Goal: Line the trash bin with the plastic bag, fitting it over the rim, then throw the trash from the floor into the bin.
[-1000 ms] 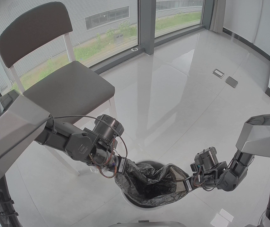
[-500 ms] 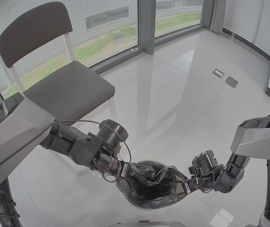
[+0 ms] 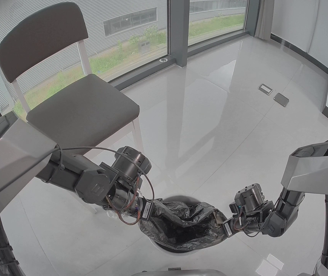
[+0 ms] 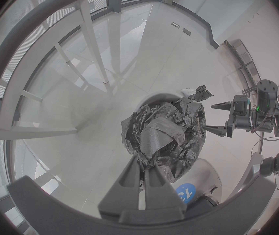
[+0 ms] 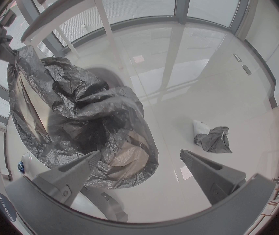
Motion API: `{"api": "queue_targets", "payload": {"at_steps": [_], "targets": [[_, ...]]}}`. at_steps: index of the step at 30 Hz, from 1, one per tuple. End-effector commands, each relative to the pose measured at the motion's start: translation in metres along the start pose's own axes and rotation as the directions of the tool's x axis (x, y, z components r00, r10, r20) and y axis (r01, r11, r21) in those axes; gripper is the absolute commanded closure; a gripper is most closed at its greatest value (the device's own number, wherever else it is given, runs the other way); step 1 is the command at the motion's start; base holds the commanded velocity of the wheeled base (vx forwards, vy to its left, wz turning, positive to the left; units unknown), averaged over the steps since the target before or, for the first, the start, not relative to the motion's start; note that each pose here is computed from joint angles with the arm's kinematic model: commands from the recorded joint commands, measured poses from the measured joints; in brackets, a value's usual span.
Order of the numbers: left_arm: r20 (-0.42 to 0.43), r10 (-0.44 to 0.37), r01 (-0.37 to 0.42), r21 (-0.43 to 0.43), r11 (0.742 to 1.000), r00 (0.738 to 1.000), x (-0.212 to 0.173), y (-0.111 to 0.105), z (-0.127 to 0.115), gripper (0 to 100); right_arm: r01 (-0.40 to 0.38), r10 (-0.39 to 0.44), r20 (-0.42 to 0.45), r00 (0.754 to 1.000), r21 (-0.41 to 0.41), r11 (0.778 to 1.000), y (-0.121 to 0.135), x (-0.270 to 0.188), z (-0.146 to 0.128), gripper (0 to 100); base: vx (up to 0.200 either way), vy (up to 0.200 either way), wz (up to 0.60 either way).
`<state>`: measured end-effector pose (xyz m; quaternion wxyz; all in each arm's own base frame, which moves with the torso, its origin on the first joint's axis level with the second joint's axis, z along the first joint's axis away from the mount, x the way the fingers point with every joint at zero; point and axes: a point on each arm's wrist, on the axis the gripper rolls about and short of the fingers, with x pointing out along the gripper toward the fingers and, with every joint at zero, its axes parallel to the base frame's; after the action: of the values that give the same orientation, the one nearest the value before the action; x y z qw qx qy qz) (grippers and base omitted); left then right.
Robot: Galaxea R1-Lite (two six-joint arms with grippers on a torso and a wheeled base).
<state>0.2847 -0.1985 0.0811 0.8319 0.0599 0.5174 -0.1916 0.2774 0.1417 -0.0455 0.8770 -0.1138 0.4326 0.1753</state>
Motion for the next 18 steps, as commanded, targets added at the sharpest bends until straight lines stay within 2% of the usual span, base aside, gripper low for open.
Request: {"api": "queue_targets", "payload": {"at_steps": [1,14,15,18], "targets": [[0.006,0.001,-0.001,-0.001,1.000,1.000,-0.013,0.002,-0.008,100,-0.010,0.012,0.037,0.999,-0.052,0.999,0.006,-0.002,0.006,0,0.000,0.000,0.00],[0.009,0.013,-0.013,0.003,1.000,1.000,-0.011,0.007,-0.019,100,-0.034,0.039,0.052,0.998,-0.098,0.995,0.020,0.000,0.008,0,0.000,0.000,0.00],[0.001,0.014,-0.014,0.007,1.000,1.000,-0.011,0.007,-0.021,0,-0.034,0.039,0.052,0.998,-0.101,0.994,0.020,0.000,0.008,0,0.000,0.000,0.00],[0.015,0.010,-0.011,0.008,1.000,1.000,-0.010,0.005,-0.020,0,-0.033,0.039,0.053,0.998,-0.116,0.993,0.020,0.000,0.008,0,0.000,0.000,0.00]]}}
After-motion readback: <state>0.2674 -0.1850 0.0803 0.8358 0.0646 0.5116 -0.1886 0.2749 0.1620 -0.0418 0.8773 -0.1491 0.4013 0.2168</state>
